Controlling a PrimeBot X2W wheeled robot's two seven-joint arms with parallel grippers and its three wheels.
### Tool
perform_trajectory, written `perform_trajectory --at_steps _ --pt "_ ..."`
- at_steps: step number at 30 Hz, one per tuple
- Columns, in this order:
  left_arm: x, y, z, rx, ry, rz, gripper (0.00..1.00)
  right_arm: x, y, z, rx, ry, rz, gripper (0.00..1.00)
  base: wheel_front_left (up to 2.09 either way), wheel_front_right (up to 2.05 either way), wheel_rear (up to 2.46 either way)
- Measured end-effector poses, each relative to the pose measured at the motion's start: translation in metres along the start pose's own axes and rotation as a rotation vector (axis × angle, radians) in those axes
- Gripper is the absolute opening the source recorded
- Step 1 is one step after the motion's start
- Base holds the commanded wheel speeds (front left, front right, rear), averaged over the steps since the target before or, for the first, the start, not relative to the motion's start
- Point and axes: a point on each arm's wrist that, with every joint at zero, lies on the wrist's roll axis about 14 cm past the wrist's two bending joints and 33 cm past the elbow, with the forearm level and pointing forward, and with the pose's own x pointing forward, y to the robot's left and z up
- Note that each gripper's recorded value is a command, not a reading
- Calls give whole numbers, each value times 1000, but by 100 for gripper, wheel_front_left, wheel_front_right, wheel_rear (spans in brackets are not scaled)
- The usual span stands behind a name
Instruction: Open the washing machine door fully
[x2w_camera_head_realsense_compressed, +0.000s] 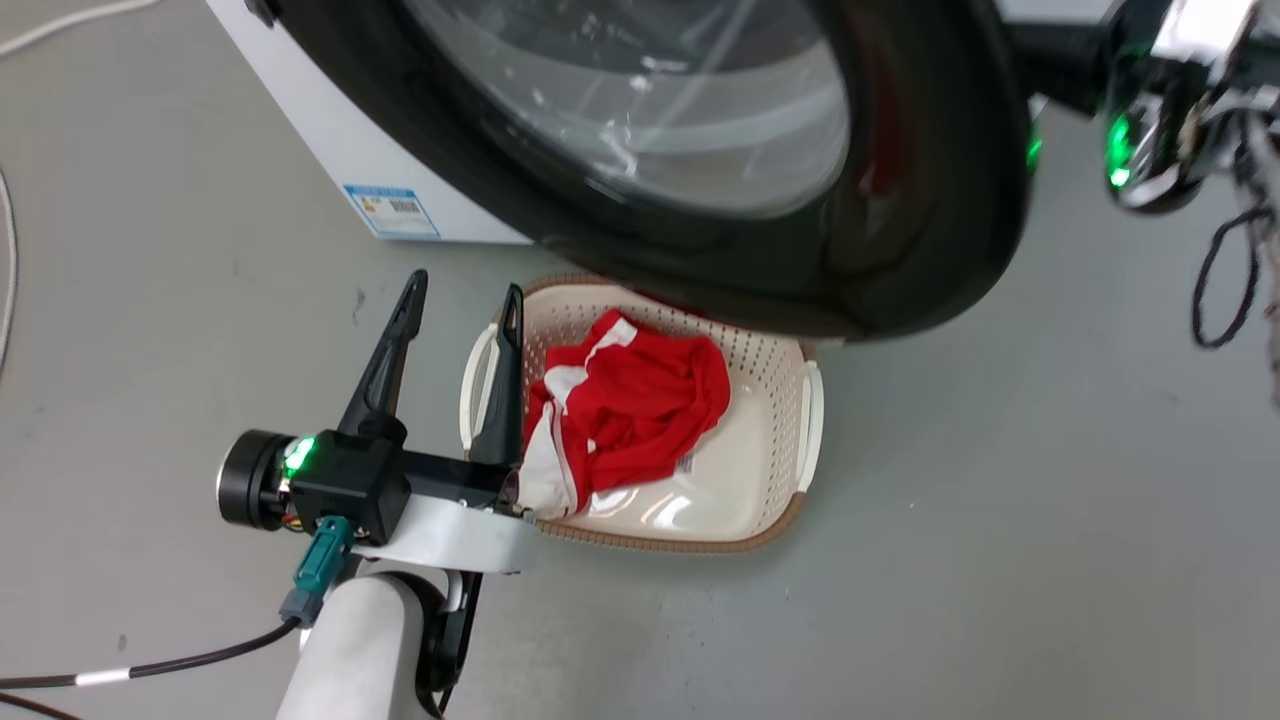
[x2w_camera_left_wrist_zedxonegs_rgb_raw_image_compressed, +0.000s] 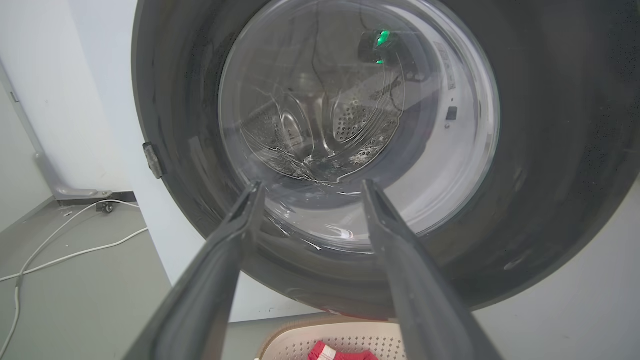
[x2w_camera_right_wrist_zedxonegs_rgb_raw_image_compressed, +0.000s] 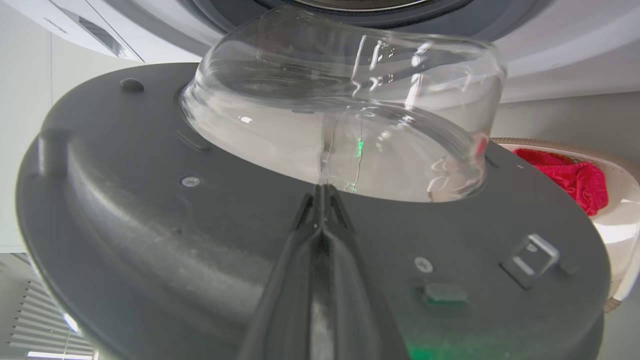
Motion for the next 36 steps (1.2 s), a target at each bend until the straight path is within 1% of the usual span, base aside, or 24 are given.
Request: perform_trajectory --at_steps 7,17,24,28,31,32,36 --pt "-17 -6 19 2 -27 -6 100 -8 17 -55 -21 94 44 0 0 0 0" --pt "-40 -8 39 6 -58 -1 100 -9 45 -130 -70 230 116 0 0 0 0" --pt "-55 -4 46 9 -68 23 100 -2 60 -174 -82 307 162 0 0 0 0" --pt "-61 -4 47 6 -68 29 100 1 63 -188 -76 321 175 0 0 0 0" --pt "-62 -4 50 7 -74 32 100 2 67 -185 -71 271 191 0 0 0 0" --pt "-63 -4 50 6 -75 34 100 2 70 -181 -71 235 201 0 0 0 0" --pt "-64 -5 50 0 -75 35 100 -6 79 -146 -69 -18 235 0 0 0 0"
